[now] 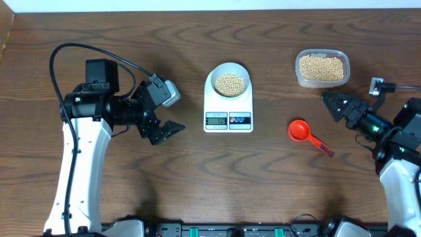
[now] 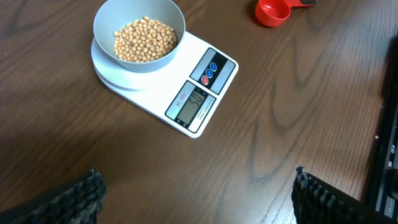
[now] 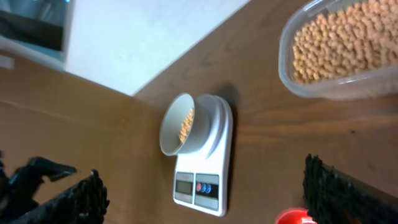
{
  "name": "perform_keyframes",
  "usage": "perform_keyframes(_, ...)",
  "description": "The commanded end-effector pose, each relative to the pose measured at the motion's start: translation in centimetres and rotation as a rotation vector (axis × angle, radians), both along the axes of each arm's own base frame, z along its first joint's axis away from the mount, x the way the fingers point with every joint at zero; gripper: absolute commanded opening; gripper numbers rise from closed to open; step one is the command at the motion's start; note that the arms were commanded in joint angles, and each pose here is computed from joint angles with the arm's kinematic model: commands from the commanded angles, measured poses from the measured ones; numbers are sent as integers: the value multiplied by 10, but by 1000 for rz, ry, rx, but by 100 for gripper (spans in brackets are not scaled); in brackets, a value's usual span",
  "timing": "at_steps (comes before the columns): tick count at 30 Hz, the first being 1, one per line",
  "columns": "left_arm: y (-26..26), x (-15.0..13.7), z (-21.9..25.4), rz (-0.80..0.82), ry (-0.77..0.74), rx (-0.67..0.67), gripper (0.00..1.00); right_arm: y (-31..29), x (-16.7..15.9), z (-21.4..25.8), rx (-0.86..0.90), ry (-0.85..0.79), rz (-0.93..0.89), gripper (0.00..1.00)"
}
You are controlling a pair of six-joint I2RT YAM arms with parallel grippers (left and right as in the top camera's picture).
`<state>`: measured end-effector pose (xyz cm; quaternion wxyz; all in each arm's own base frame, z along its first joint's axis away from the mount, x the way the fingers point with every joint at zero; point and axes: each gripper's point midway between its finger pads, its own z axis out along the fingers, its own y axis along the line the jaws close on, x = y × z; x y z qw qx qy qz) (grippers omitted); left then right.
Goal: Scoop item into bowl and weigh 50g on scale
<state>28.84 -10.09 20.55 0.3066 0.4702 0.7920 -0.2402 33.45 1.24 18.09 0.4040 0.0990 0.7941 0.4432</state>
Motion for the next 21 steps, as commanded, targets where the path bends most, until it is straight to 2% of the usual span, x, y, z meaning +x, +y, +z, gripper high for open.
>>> perform_keyframes(1, 0, 2, 6, -3, -17, -10, 98, 4, -3, -8, -143, 2, -26, 99)
perform_keyframes(4, 0, 2, 6, -3, -17, -10, 98, 14, -9, -15, -218, 33, -29, 99)
perform_keyframes(10, 0, 2, 6, -3, -17, -10, 98, 22, -11, 1, -323, -40, -46, 99)
perform_keyframes(16, 0, 2, 6, -3, -17, -10, 98, 37, -26, 4, -432, -27, -74, 99)
perform_keyframes(21, 0, 2, 6, -4, -17, -10, 98, 48, -41, 25, -552, -105, -131, 99)
